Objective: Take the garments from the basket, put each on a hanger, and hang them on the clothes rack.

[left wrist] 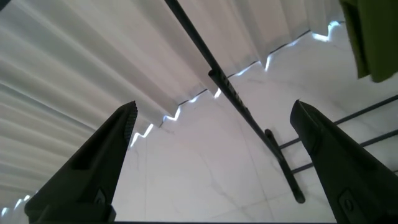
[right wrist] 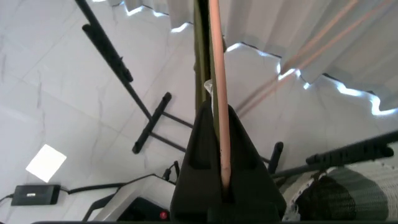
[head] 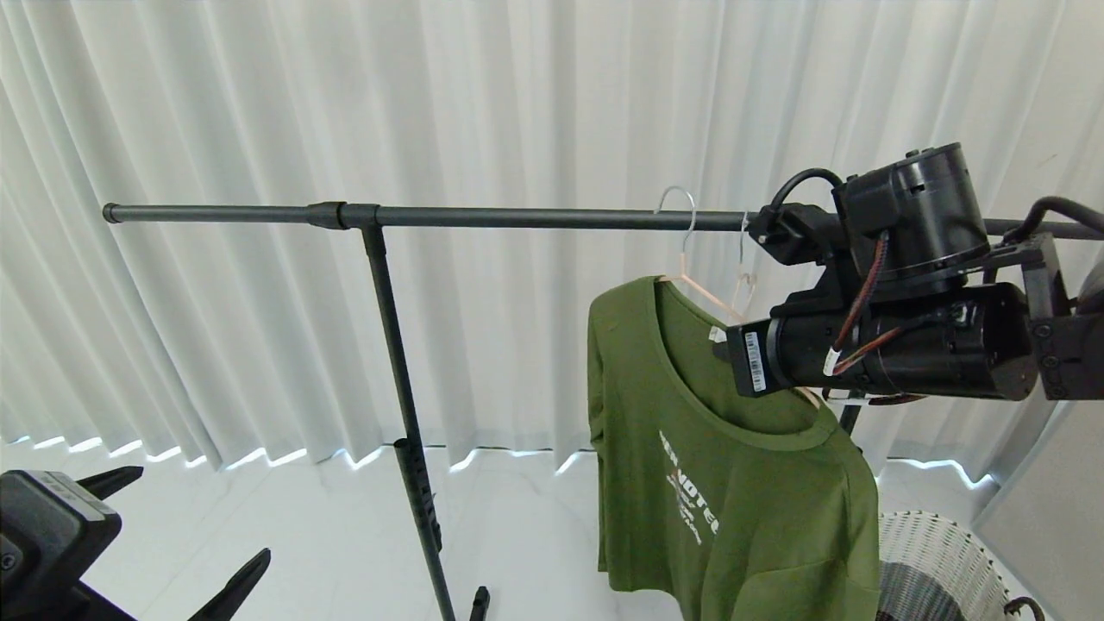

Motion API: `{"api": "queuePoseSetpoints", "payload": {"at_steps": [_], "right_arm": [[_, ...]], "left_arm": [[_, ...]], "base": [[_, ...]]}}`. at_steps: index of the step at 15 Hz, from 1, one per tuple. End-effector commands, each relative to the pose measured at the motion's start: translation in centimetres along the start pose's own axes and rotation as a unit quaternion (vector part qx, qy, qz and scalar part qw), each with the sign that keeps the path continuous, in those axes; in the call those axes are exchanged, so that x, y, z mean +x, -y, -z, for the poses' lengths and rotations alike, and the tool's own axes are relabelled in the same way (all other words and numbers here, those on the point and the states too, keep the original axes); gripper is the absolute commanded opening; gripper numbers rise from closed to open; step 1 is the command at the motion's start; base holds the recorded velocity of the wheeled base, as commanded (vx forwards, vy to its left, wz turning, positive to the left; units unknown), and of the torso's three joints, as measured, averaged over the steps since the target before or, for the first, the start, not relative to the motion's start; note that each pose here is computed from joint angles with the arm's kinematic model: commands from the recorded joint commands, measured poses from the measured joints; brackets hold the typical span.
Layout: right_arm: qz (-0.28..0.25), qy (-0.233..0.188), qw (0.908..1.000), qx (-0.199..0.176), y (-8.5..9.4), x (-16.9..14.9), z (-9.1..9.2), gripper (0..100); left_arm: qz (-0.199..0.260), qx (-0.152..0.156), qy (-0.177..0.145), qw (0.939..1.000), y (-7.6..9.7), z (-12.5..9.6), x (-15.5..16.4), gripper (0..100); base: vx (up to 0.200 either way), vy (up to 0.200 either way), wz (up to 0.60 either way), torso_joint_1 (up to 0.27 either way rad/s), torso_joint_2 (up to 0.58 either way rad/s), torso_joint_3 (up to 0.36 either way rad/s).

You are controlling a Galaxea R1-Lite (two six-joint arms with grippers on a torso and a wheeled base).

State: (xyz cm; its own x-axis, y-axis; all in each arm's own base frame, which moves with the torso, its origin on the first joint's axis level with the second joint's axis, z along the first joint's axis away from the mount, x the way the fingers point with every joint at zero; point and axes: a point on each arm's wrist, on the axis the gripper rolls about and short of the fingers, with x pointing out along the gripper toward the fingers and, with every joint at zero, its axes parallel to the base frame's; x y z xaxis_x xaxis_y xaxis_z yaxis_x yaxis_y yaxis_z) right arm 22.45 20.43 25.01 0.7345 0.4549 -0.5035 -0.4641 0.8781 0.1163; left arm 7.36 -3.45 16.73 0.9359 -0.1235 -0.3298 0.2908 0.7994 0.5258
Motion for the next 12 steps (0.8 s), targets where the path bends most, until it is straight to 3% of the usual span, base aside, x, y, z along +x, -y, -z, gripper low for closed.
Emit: {"api": "queuePoseSetpoints", "payload": {"at_steps": [1,2,6,12], "right_arm": [[-0.002,0.005,1.0000,0.001,0.0,-0.4,-0.1,0],[-0.004,0.007,1.0000,0.001,0.0,-0.6,-0.2,0],[-0.010,0.016,0.9998,0.003,-0.2,-0.8,-0.7,0],[0.003,0.009,0.9999,0.007,-0.1,2.8,-1.7,0]], "left_arm": [[0.001,0.001,-0.003,1.0000,0.1,0.1,0.1,100],[0.001,0.001,-0.003,1.0000,0.1,0.1,0.1,100],[0.011,0.004,0.001,0.9999,0.2,0.0,0.1,100],[0.016,0.005,0.005,0.9999,0.2,0.0,0.1,100]], "base": [[0.200,0.000,0.00,-0.002,0.00,0.002],[0.200,0.000,0.00,0.007,0.00,0.002],[0.000,0.000,0.00,0.000,0.00,0.000],[0.000,0.000,0.00,0.000,0.00,0.000]]}}
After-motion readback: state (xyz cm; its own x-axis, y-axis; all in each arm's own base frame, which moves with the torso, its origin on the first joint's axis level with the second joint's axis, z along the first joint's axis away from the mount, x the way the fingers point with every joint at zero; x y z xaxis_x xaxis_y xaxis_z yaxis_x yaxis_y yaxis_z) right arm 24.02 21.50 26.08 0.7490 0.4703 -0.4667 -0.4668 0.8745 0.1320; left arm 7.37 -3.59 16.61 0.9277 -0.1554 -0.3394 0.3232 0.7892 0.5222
